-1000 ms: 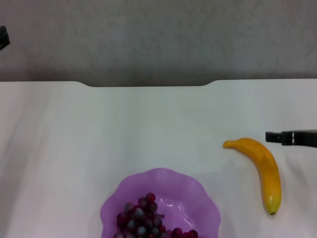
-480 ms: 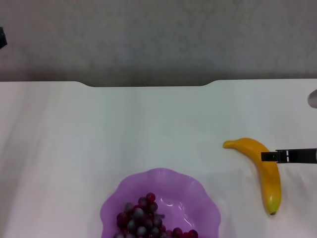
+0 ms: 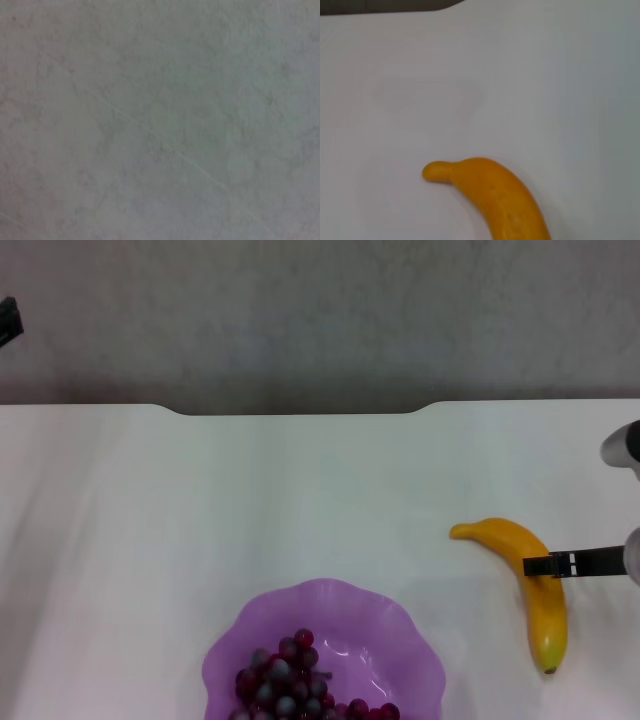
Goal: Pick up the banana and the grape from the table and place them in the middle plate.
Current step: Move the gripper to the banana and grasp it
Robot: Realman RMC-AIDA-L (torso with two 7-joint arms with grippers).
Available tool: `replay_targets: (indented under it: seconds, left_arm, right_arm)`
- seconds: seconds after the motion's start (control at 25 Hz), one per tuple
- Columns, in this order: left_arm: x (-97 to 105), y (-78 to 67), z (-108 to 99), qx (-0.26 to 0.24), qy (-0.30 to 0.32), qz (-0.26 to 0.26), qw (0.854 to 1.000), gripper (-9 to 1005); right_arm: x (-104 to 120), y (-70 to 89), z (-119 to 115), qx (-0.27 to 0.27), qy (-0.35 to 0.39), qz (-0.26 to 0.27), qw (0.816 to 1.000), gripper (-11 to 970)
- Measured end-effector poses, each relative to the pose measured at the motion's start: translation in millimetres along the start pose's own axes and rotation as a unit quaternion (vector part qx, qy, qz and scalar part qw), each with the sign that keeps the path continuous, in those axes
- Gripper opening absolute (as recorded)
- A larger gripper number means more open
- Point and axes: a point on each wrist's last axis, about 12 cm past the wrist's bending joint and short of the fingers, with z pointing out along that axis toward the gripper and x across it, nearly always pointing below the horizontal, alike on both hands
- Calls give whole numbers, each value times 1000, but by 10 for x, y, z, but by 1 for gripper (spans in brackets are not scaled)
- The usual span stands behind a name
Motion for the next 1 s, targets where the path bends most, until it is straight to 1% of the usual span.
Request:
replay_targets:
  seconds: [0.24,0.48,0.8,1.0]
  left_arm:
    - [-2,-10,0,3,3,0,1000,857]
    - [-13,-21,7,5,3,0,1000,857]
    - [-29,-35,11,9,5,0,1000,856]
    - [-36,-29,8,10,7,0,1000,856]
  right_arm:
    - [-30,26,53,2,2,-8,1000,859]
    - [-96,86,70,-2,1,-23,1000,858]
    - [-90,118,116,-2,8,-29,1000,858]
    - [-100,188,151,-12,11,-36,999,858]
